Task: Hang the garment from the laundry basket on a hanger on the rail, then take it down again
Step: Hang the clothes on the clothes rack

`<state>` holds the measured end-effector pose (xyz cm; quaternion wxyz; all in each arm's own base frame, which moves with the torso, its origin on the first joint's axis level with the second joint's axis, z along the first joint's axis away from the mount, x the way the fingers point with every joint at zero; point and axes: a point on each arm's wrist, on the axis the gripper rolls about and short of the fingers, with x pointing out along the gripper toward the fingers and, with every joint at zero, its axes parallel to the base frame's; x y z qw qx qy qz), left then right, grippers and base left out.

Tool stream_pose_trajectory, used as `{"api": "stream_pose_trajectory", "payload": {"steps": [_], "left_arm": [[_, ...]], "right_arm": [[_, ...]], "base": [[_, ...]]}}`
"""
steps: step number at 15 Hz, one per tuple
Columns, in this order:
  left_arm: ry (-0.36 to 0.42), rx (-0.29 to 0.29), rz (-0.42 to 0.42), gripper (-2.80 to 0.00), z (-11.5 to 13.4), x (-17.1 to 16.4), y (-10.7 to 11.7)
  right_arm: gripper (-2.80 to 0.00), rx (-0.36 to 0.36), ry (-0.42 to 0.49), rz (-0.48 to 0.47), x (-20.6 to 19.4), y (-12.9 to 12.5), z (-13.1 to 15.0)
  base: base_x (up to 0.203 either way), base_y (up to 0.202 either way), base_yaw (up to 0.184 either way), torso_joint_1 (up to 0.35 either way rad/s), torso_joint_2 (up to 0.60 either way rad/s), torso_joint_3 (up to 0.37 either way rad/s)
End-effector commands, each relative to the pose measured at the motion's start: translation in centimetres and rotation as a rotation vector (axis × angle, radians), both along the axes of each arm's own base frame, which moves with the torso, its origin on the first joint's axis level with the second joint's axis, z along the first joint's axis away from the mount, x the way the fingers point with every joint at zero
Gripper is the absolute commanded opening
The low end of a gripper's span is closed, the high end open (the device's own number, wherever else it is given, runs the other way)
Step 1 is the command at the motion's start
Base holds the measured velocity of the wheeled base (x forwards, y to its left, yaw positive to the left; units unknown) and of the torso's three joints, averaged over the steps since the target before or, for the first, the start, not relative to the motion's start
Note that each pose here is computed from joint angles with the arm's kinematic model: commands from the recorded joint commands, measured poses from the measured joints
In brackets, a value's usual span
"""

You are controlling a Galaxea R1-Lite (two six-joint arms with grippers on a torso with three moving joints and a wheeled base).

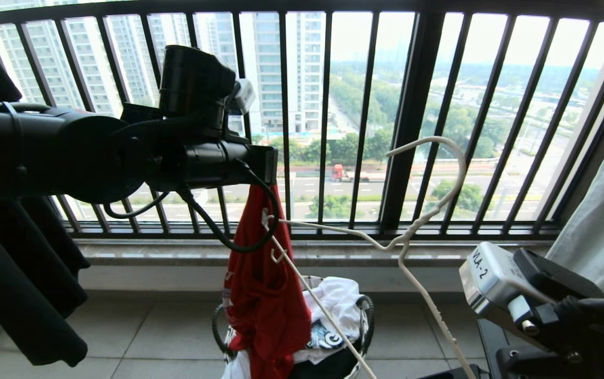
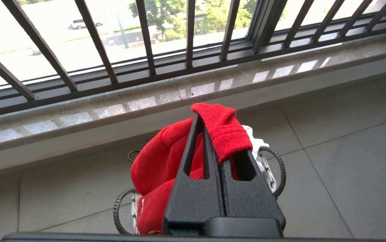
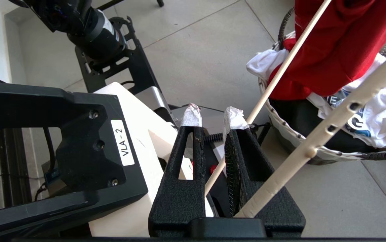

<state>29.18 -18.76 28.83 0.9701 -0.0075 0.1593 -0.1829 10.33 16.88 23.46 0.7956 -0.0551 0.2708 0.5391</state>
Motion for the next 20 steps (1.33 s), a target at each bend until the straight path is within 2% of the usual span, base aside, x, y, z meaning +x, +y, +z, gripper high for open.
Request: {"api": "stream_pose_trajectory", "payload": {"steps": [1, 4, 8, 12, 16, 20], "left_arm": [[0.008, -0.014, -0.014, -2.80, -0.1, -0.4, -0.6], [0.015, -0.022, -0.032, -2.80, -0.1, -0.8, -1.2], [-0.005, -0.031, -0.027, -2.80, 0.8, -1.6, -0.6], [-0.011, -0.027, -0.028, -2.80, 1.1, -2.1, -0.3], [0.023, -0.005, -0.086, -2.80, -0.3, -2.7, -2.3], [0.033, 0.001, -0.098, -2.80, -0.8, -2.6, -2.8]], "right_arm": [[-2.80, -0.003, 0.002, 0.000, 0.1, 0.2, 0.0], [-2.80, -0.005, -0.005, -0.013, 0.3, 0.3, 0.0], [-2.80, -0.010, -0.037, -0.092, 1.2, 0.3, -0.1], [-2.80, -0.013, -0.042, -0.114, 1.5, 0.1, -0.1], [-2.80, -0.025, -0.037, -0.100, 1.5, 0.4, -0.5], [-2.80, -0.028, -0.038, -0.096, 1.4, 0.5, -0.5]], "base": [[0.000, 0.000, 0.000, 0.000, 0.00, 0.000], [0.000, 0.000, 0.000, 0.000, 0.00, 0.000], [0.000, 0.000, 0.000, 0.000, 0.00, 0.000], [0.000, 0.000, 0.000, 0.000, 0.00, 0.000], [0.000, 0.000, 0.000, 0.000, 0.00, 0.000], [0.000, 0.000, 0.000, 0.000, 0.00, 0.000]]}}
